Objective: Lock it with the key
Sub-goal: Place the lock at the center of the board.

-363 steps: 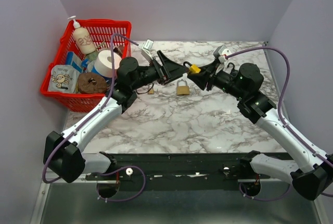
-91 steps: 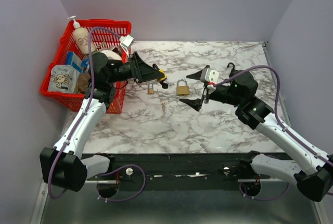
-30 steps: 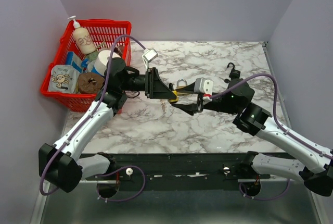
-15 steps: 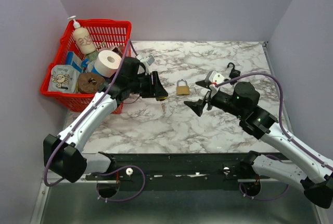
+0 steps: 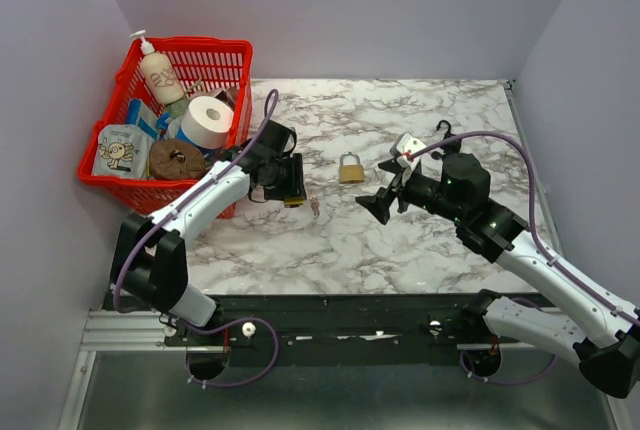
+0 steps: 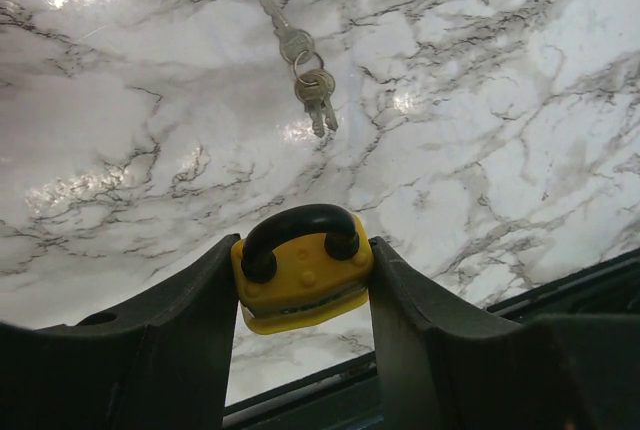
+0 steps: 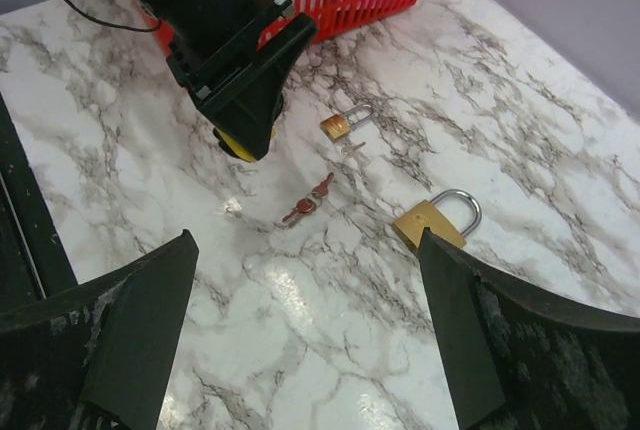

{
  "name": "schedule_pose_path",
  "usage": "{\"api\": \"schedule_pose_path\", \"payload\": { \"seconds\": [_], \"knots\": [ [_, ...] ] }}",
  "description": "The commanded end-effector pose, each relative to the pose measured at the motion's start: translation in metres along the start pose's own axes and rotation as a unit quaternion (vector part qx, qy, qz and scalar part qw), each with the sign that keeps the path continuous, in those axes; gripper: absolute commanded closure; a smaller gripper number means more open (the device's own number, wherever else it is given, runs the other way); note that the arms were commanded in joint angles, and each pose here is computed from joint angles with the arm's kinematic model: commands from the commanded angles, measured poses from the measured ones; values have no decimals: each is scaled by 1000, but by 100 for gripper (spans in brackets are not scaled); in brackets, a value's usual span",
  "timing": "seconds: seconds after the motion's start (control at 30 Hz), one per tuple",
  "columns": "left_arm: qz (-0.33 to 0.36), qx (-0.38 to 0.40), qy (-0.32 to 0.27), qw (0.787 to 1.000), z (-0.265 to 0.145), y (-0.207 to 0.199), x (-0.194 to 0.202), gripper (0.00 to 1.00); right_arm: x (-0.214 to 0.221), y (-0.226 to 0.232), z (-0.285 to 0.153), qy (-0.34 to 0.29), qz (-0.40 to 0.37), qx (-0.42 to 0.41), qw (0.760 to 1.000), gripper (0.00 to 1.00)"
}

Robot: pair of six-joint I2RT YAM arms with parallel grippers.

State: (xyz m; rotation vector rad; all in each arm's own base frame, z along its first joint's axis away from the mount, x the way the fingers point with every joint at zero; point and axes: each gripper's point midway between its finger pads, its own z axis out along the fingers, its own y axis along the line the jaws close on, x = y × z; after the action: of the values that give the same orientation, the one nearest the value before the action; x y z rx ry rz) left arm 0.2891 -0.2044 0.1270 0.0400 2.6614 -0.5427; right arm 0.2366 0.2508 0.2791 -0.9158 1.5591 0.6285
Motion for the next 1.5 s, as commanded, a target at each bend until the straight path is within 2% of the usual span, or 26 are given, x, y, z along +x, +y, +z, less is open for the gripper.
{"api": "schedule_pose_path", "payload": {
  "seconds": [0.0,0.1,0.33,0.67,1.13,1.27,1.47],
  "knots": [
    [-3,-40,-13,999,13,12,-10,100,16,11,3,29,26,-29,999,0],
    [-3,-46,0,999,23,14,-10,100,16,10,4,30,30,-27,999,0],
    [-15,-53,48,997,51,24,4,91,17,7,5,32,29,-20,999,0],
    [-14,-75,65,995,73,32,-2,89,16,5,3,30,33,-15,999,0],
    [-19,-100,97,990,84,56,17,83,20,3,4,34,43,-12,998,0],
    [-19,-101,102,989,86,57,16,78,19,4,5,34,45,-14,998,0],
    [-24,-112,109,987,87,63,22,56,17,2,7,33,45,-12,998,0]
  ]
}}
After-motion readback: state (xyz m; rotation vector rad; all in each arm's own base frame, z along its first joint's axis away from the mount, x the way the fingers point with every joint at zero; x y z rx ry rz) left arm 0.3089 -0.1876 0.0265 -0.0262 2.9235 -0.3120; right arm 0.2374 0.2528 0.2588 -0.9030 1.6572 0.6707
